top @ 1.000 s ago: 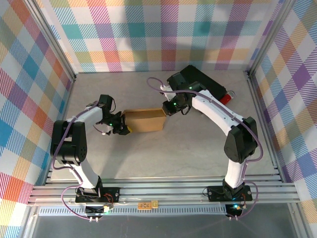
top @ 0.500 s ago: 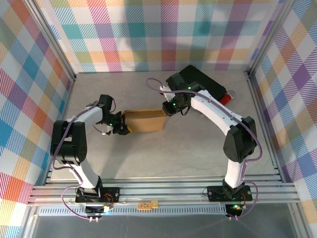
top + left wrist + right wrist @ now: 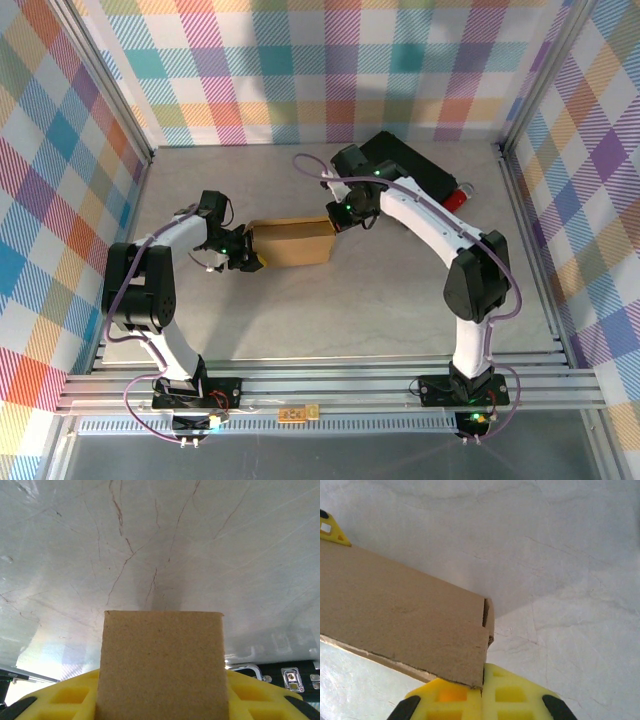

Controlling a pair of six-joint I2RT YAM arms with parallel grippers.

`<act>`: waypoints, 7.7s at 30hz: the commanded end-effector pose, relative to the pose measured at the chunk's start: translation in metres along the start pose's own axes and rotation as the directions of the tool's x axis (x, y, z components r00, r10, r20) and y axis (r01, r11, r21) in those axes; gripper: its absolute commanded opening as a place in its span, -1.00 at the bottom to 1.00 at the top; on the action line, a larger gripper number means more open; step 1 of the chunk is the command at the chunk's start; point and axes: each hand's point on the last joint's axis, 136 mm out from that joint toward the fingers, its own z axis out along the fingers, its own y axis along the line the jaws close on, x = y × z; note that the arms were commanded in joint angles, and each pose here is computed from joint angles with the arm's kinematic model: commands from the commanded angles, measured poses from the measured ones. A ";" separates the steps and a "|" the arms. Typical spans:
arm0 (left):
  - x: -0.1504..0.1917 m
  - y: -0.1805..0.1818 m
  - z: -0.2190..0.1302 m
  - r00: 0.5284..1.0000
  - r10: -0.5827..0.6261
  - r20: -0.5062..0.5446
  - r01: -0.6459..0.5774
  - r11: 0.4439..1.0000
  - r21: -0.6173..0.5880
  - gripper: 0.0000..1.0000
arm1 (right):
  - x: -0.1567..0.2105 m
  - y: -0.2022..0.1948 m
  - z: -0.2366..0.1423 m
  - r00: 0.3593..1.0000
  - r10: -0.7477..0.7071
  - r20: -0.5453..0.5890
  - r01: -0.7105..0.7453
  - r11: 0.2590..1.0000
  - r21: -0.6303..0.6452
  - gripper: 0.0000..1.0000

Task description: Fold the paper box

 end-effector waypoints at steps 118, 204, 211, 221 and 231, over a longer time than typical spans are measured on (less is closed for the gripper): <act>0.067 -0.039 -0.123 -0.348 0.920 0.179 -0.850 -0.229 -0.474 -0.69 | -0.014 0.000 0.033 0.973 0.221 -0.069 -0.217 0.974 0.058 -1.00; 0.074 -0.002 -0.082 -0.192 0.911 0.365 -0.947 -0.074 -0.312 -1.00 | -0.010 0.013 -0.009 0.964 0.264 0.034 -0.264 0.964 0.009 -0.43; 0.076 0.001 -0.081 -0.258 0.869 0.422 -0.931 -0.108 -0.348 -1.00 | -0.007 0.025 -0.041 0.927 0.373 0.041 -0.370 0.927 -0.066 -0.03; 0.076 0.010 -0.079 -0.303 0.842 0.447 -0.916 -0.128 -0.379 -1.00 | 0.002 0.029 -0.049 0.596 0.795 -0.115 -0.781 0.542 -0.310 0.48; 0.078 0.020 -0.082 -0.333 0.821 0.465 -0.904 -0.137 -0.405 -1.00 | -0.001 0.033 -0.032 0.214 0.918 -0.333 -0.910 0.064 -0.409 0.73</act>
